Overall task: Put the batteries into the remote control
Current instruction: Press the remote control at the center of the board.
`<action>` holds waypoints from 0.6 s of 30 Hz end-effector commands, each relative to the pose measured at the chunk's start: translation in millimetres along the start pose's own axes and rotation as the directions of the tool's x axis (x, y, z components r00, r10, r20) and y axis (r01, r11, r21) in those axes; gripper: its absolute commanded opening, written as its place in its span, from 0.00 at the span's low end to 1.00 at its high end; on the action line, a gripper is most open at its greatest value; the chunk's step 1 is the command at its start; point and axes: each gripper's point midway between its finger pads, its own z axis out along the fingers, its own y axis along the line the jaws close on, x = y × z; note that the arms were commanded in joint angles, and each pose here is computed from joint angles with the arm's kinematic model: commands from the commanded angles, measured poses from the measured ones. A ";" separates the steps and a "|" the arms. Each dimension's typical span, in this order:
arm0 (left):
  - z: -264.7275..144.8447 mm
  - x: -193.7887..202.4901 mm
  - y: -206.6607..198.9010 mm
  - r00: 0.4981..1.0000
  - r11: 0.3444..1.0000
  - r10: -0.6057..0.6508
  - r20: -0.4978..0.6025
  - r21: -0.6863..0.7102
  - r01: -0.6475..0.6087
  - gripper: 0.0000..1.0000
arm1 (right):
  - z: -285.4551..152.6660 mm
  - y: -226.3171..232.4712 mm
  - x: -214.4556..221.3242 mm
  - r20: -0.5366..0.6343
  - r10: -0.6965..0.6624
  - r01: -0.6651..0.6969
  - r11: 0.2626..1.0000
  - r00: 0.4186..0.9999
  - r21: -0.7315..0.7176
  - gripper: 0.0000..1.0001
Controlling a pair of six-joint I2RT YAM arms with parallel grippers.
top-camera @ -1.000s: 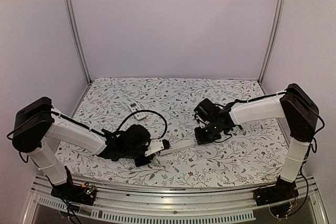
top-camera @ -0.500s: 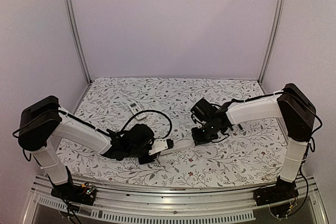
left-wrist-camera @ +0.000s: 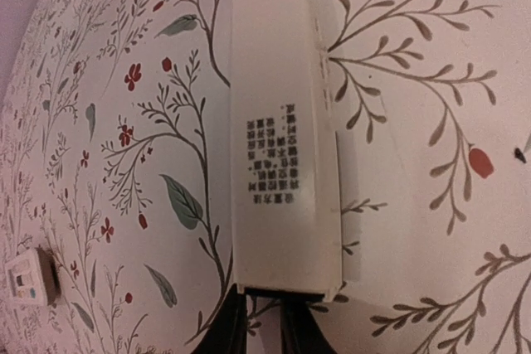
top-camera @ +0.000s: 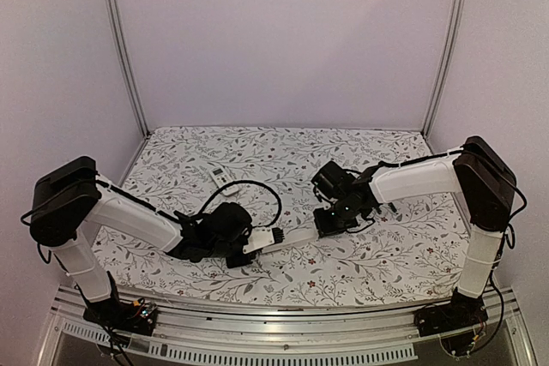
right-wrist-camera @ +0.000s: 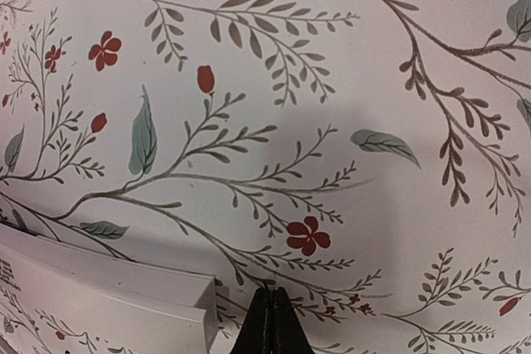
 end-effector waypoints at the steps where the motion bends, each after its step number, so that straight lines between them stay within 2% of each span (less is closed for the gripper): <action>1: 1.5 9.0 -10.7 0.999 0.999 0.022 -0.025 0.024 -0.022 0.15 | -3.6 -12.9 6.2 -0.007 0.012 -0.012 0.998 1.000 0.064 0.01; 6: 0.4 8.4 -9.9 1.000 1.000 0.021 -0.020 0.021 -0.021 0.14 | -3.6 -18.6 8.0 -0.014 0.017 -0.016 0.996 1.000 0.088 0.01; 10: -0.9 6.8 -9.3 1.000 1.000 0.016 -0.012 0.021 -0.016 0.14 | -2.2 -10.9 7.2 -0.018 0.020 -0.019 0.998 1.000 0.052 0.00; 18: 0.2 0.6 -9.0 1.000 0.999 0.018 0.000 0.027 -0.018 0.14 | 15.2 49.4 21.0 -0.082 -0.037 0.030 0.996 0.996 -0.082 0.00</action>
